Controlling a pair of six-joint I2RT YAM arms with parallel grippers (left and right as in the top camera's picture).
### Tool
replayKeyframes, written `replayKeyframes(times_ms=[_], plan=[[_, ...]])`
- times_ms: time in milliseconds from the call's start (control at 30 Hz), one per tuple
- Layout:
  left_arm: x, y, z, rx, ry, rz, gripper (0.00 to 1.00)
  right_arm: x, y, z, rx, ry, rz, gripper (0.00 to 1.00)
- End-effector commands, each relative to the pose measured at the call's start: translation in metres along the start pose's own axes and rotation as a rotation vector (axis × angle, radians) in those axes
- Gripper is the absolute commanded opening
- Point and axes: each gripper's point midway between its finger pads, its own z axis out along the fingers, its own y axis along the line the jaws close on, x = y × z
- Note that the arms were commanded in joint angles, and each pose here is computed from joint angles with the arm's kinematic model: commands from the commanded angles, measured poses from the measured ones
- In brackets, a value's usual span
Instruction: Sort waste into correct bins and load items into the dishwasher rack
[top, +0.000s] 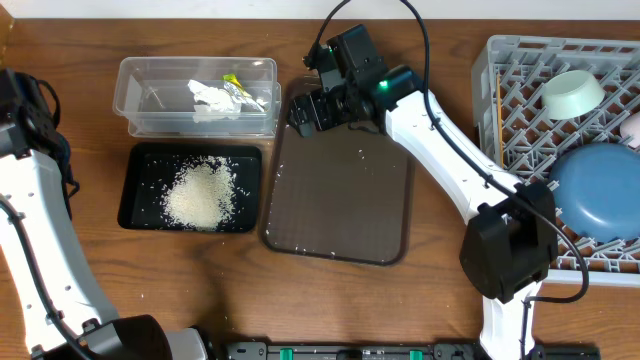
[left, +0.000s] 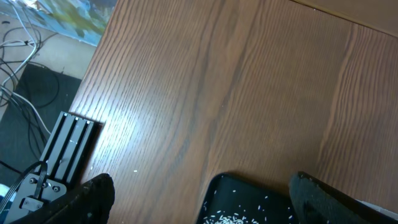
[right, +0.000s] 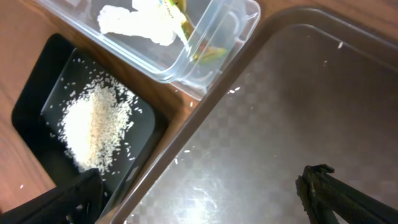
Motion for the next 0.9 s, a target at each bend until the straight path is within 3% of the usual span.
replayKeyframes(times_ms=[0,233,500,533,633,767,833,867], plan=[[-0.003,0.003,-0.001,-0.001,-0.009,-0.021,0.92,0.009,0.002,0.009,-0.053,0.042,0.035,0.99],[-0.003,0.003,-0.001,-0.001,-0.009,-0.021,0.92,0.013,0.017,0.007,-0.134,0.065,0.038,0.99],[-0.003,0.003,-0.001,-0.001,-0.009,-0.021,0.92,0.016,0.011,0.008,-0.094,0.071,0.041,0.99],[-0.003,0.003,-0.001,-0.001,-0.009,-0.021,0.92,0.019,0.004,0.008,-0.059,0.081,0.049,0.99],[-0.003,0.003,-0.001,-0.001,-0.009,-0.021,0.92,0.039,-0.027,0.005,0.114,0.149,0.077,0.77],[-0.003,0.003,-0.001,-0.001,-0.009,-0.021,0.92,0.075,-0.076,-0.016,0.423,0.267,0.136,0.58],[-0.003,0.003,-0.001,-0.001,-0.009,-0.021,0.92,0.087,-0.096,-0.031,0.567,0.298,0.182,0.58],[-0.003,0.003,-0.001,-0.001,-0.009,-0.021,0.92,0.091,-0.102,-0.036,0.607,0.307,0.192,0.64]])
